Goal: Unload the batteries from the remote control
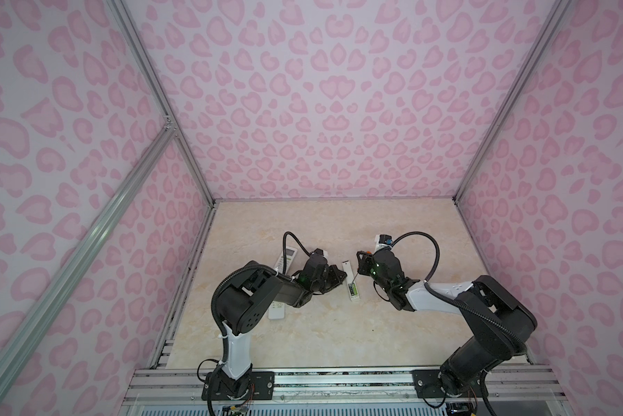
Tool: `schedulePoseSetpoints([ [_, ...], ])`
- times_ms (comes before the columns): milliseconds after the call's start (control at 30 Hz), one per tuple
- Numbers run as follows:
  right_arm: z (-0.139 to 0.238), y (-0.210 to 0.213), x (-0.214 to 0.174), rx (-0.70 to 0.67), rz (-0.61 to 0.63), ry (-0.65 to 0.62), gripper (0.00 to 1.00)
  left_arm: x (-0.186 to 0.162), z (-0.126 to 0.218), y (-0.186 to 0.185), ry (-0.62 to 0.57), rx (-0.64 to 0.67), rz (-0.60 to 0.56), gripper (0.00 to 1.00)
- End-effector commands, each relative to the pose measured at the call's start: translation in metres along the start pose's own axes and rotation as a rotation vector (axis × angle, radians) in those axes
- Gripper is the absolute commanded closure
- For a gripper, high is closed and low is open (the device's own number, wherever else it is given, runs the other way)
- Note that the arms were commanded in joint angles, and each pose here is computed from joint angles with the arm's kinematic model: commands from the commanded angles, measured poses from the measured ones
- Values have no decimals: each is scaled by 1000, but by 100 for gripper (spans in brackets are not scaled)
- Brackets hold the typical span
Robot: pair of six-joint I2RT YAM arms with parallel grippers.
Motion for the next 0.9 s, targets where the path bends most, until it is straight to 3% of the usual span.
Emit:
schedulePoseSetpoints([
  [0, -2, -4, -3, 7, -39, 7, 100, -3, 0, 13, 13, 91, 7, 87],
  [367, -5, -26, -8, 0, -155, 4, 100, -4, 2, 11, 10, 89, 5, 87],
  [567, -6, -31, -12, -10, -166, 12, 100, -3, 7, 1, 20, 66, -25, 78],
  [867, -9, -38, -16, 16, -230, 11, 100, -7, -3, 7, 54, 70, -5, 78],
])
Point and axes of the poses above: each gripper's point midway between its finger pads, its own z axis back along the fingers, its own y axis along the line the jaws close on, x = y × z, the point moved 10 cm from there along z, back along the fingers, and after that the axes turned 10 degrees about z, right-handed, at the moved point
